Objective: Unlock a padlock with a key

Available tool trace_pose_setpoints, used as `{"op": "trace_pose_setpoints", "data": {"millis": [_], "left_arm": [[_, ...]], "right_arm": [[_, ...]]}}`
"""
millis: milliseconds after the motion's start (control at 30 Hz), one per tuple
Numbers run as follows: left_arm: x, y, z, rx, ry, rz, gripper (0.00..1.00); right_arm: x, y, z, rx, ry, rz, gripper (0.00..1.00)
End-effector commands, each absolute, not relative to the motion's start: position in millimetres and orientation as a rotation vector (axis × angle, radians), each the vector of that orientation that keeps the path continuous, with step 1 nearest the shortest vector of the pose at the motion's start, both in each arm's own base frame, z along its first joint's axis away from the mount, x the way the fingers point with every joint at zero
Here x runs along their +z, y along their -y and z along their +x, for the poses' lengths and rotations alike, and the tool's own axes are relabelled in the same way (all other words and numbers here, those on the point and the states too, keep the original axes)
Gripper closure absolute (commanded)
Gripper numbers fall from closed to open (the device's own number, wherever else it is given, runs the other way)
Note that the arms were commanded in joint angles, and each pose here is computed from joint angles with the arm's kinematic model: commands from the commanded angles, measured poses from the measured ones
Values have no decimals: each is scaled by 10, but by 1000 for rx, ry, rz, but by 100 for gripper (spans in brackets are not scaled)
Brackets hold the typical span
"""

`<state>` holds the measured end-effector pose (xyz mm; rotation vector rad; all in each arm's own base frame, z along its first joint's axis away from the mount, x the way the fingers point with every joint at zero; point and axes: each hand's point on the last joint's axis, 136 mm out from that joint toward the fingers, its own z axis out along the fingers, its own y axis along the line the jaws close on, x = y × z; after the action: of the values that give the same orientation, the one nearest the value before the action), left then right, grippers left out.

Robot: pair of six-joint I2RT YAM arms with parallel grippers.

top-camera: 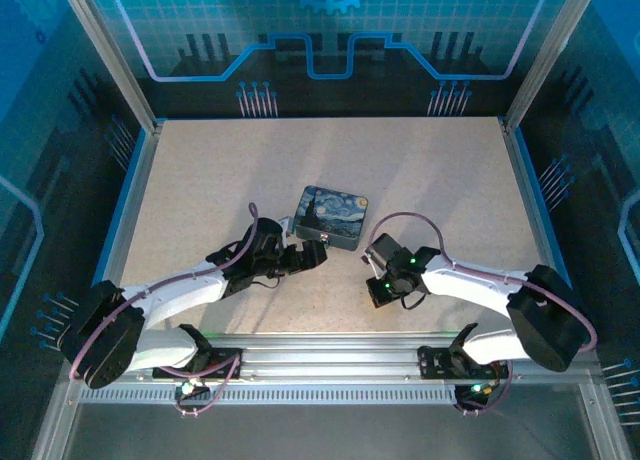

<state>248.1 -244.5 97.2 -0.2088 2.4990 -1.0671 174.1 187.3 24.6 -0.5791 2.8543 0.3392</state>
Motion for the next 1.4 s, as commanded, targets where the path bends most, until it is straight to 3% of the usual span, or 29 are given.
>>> {"op": "trace_pose_setpoints", "data": {"millis": [0, 667, 1367], "left_arm": [[1013, 2427, 2452, -1075, -2505, -271, 5], [1382, 2733, 2395, -1585, -2423, -830, 10], [1287, 2779, 2326, -1832, -2212, -1369, 21]], "right_arm": [[450, -1959, 1779, 365, -2763, -637, 98], [1650, -2515, 2125, 561, -2197, -936, 100], [1833, -3268, 2159, 676, -2046, -1076, 100]]}}
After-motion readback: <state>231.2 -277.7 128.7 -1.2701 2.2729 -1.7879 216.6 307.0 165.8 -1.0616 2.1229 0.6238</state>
